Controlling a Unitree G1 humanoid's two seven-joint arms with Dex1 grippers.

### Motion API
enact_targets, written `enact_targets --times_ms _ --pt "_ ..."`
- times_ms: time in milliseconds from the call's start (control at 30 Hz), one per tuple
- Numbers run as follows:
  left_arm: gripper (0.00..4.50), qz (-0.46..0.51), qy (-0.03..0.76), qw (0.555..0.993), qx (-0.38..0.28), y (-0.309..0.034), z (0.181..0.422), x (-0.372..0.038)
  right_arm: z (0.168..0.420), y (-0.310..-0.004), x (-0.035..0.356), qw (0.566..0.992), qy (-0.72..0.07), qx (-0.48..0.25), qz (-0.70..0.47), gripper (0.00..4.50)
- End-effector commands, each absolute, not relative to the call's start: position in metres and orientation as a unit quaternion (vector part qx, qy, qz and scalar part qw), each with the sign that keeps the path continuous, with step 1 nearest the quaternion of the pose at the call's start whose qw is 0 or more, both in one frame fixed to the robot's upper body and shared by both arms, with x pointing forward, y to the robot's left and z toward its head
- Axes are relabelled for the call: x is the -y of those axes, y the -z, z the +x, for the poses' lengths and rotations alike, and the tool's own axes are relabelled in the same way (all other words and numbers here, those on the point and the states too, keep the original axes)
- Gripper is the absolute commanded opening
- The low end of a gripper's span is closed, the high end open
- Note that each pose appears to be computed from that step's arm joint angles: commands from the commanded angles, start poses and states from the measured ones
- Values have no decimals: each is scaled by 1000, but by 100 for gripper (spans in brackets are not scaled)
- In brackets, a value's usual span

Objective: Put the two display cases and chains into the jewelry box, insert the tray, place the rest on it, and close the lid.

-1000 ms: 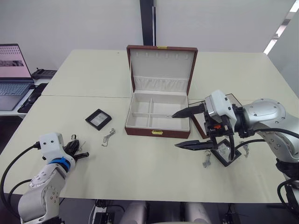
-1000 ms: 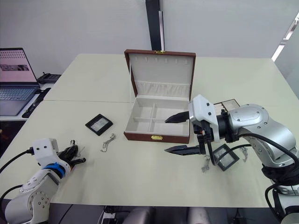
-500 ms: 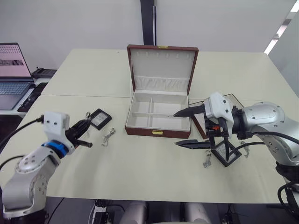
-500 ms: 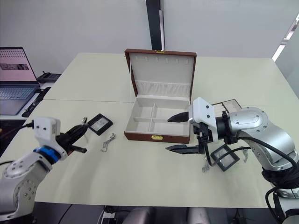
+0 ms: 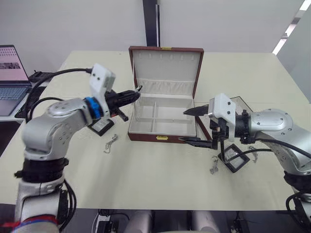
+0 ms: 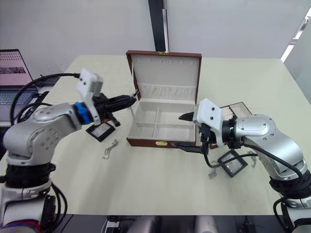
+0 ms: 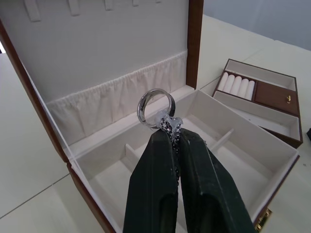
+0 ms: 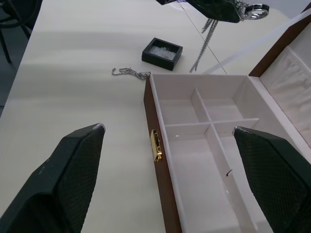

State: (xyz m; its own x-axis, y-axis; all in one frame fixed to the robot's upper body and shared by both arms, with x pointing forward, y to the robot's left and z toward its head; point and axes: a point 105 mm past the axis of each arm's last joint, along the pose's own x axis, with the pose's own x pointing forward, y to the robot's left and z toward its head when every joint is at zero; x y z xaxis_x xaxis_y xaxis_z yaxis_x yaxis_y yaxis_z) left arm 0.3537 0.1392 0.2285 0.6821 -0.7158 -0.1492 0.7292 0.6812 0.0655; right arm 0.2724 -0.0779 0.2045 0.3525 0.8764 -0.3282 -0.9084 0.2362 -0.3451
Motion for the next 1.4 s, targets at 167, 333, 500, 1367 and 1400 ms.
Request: enact_targets --times_ms 167,333,500,1367,1400 --pt "1 102 387 914 -68 -223 386 -123 282 -207 75 808 -529 -25 -258 450" --pt "1 126 372 916 -85 -214 396 -124 289 -210 75 822 -509 -19 -256 450" --pt "1 141 354 920 -98 -207 401 -129 294 -213 75 830 -496 -14 -256 450" --pt "447 112 353 929 21 -267 357 -180 298 -242 115 857 -444 21 -260 450" --pt "447 124 334 934 23 -268 355 -197 299 -244 126 864 -427 20 -267 450"
